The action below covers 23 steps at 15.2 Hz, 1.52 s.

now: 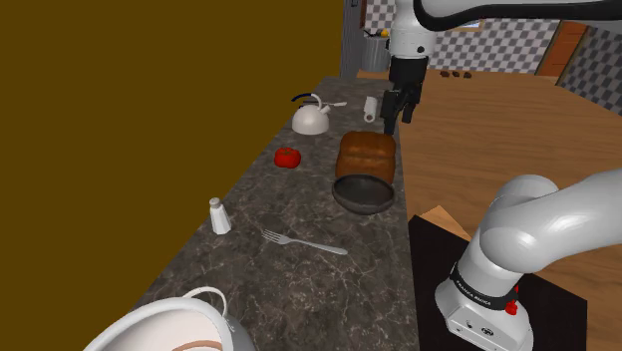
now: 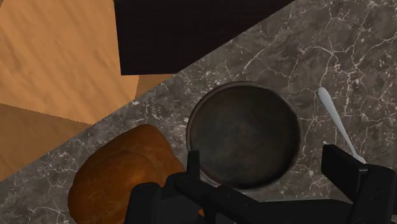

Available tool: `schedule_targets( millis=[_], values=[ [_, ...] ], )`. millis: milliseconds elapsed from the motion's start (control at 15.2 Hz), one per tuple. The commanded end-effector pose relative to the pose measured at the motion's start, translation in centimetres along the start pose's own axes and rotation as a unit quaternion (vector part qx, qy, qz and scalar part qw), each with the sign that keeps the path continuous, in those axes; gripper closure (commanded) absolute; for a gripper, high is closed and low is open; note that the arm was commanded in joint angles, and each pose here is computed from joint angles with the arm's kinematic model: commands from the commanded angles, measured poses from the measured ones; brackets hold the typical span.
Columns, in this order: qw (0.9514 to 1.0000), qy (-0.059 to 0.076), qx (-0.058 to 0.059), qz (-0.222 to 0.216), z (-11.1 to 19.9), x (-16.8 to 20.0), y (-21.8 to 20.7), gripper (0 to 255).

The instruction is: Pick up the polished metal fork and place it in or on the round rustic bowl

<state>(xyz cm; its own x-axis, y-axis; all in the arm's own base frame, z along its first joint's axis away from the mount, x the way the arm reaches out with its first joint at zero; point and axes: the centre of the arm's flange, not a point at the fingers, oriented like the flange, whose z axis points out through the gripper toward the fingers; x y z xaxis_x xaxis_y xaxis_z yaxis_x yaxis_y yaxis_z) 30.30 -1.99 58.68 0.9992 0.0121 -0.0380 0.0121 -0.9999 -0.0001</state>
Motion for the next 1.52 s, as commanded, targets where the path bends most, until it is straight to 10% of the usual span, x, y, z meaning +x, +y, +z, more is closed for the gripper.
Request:
schedule_targets(
  millis=[0, 1452],
  values=[
    [1.0, 0.0, 0.0, 0.0, 0.0, 0.0, 0.0, 0],
    [0.9949, 0.029, 0.007, -0.096, 17.9, 10.3, -19.6, 0]
  ],
)
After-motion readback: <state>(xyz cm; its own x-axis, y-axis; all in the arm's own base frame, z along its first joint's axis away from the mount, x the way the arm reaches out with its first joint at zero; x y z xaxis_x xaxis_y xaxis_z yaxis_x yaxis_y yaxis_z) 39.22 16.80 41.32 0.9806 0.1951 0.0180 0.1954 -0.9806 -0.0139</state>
